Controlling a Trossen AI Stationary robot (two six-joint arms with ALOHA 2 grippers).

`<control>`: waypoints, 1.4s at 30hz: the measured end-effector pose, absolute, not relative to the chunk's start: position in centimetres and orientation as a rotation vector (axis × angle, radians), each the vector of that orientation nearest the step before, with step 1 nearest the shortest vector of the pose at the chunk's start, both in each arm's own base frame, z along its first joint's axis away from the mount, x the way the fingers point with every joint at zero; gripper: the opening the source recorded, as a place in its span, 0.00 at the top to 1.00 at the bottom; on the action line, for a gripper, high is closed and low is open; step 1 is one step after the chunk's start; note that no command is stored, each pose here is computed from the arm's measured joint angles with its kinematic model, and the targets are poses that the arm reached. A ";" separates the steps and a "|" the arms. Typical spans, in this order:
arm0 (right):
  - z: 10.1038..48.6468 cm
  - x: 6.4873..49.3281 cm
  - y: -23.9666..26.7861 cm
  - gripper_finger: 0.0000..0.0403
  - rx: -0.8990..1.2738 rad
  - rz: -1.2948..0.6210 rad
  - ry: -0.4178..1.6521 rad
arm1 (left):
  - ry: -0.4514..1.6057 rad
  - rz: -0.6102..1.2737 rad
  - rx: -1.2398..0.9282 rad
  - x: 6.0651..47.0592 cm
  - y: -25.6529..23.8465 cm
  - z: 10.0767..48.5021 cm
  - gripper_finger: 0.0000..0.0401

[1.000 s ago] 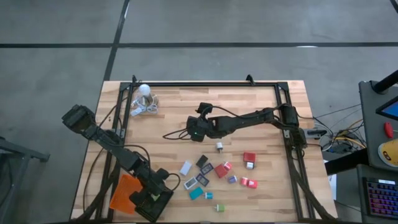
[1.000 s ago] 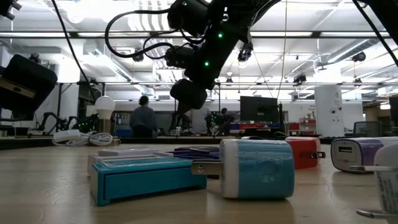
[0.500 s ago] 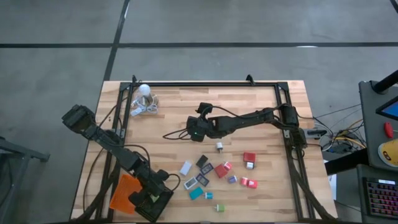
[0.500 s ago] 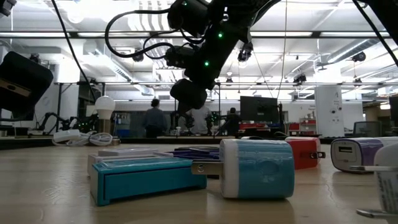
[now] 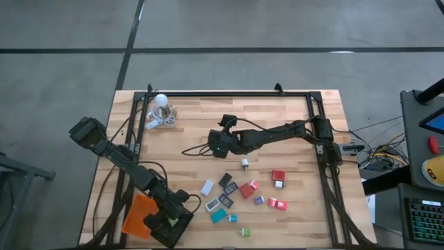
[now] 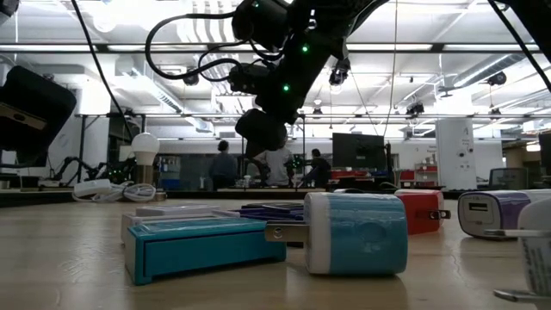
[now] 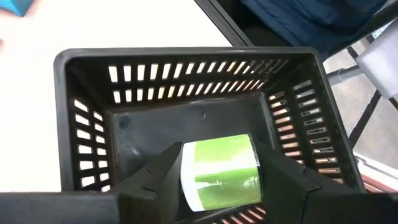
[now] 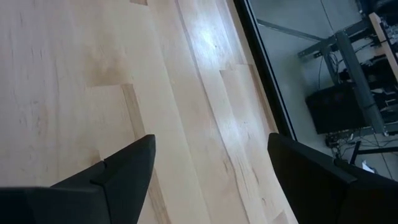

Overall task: Pick & Place Office items
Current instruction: Put the top green charger adapter into the black basket, then put the top white charger adapter into the black basket

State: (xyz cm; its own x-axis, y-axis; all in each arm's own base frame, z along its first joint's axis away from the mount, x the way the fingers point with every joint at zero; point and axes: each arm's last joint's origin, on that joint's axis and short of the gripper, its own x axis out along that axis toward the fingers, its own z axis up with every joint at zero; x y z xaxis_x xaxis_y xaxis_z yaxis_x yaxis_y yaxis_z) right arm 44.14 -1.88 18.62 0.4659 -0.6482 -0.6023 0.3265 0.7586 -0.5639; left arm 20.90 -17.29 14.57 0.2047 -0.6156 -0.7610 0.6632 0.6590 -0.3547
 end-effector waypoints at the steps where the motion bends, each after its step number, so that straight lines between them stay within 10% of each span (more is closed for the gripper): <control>1: 18.6 44.1 -1.9 0.23 -0.401 -0.617 0.904 | 1.031 -0.893 0.054 20.9 -17.3 14.6 0.56; 15: 18.6 44.1 -1.9 0.25 -0.401 -0.617 0.904 | 1.021 -0.891 0.050 21.0 -17.3 14.6 0.33; 29: 18.6 44.1 -1.9 0.25 -0.399 -0.619 0.903 | 1.005 -0.928 0.027 21.1 -17.6 15.6 0.34; 42: 18.6 44.2 -1.9 0.23 -0.398 -0.618 0.901 | 0.604 -0.684 0.047 20.0 -14.4 24.4 0.34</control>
